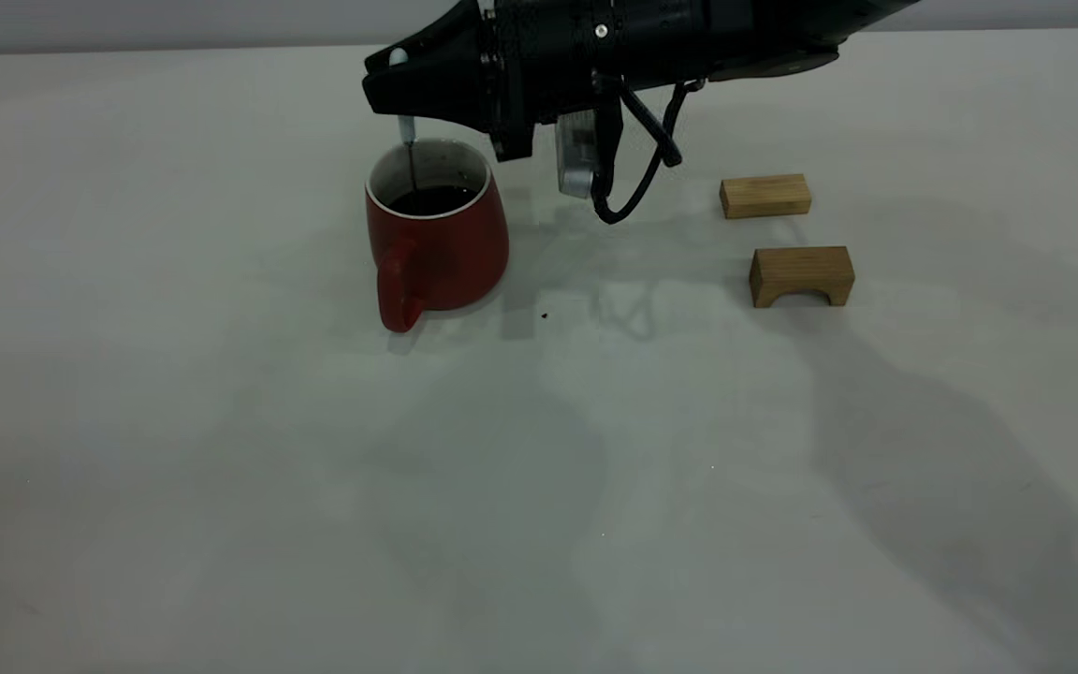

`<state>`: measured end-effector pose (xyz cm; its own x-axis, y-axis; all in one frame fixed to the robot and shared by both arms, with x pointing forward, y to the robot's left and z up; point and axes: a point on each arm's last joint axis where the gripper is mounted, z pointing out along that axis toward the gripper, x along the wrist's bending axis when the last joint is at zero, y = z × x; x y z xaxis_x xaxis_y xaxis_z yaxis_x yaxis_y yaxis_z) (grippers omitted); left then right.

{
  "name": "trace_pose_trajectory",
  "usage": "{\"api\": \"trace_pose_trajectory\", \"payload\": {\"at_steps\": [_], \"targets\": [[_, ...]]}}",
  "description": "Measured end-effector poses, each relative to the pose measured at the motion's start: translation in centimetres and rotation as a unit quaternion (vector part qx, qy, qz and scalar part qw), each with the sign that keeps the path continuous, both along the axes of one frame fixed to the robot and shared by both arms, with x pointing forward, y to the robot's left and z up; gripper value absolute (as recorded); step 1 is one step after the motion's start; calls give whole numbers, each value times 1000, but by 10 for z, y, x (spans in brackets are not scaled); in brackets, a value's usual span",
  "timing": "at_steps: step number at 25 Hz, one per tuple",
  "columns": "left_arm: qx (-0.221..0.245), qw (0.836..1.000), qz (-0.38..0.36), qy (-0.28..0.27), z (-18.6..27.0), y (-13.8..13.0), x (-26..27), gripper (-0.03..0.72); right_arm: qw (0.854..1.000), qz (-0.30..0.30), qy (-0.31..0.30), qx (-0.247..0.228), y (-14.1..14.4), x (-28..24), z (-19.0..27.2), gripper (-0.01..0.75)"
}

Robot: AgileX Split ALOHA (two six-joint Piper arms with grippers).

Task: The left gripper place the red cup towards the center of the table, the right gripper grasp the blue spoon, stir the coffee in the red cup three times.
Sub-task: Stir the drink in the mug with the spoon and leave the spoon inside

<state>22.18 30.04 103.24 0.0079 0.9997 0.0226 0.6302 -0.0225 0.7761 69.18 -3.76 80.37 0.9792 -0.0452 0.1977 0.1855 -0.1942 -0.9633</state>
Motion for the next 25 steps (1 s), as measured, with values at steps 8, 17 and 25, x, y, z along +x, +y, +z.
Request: {"api": "trace_pose_trajectory", "payload": {"at_steps": [8, 17, 25], "targets": [[0, 1000, 0, 0, 0, 0, 0, 551, 999, 15, 47, -19, -17, 2, -4, 136], [0, 1000, 0, 0, 0, 0, 0, 551, 1000, 11, 23, 12, 1, -3, 2, 136], [0, 1000, 0, 0, 0, 0, 0, 551, 999, 36, -22, -31, -20, 2, -5, 136]]}}
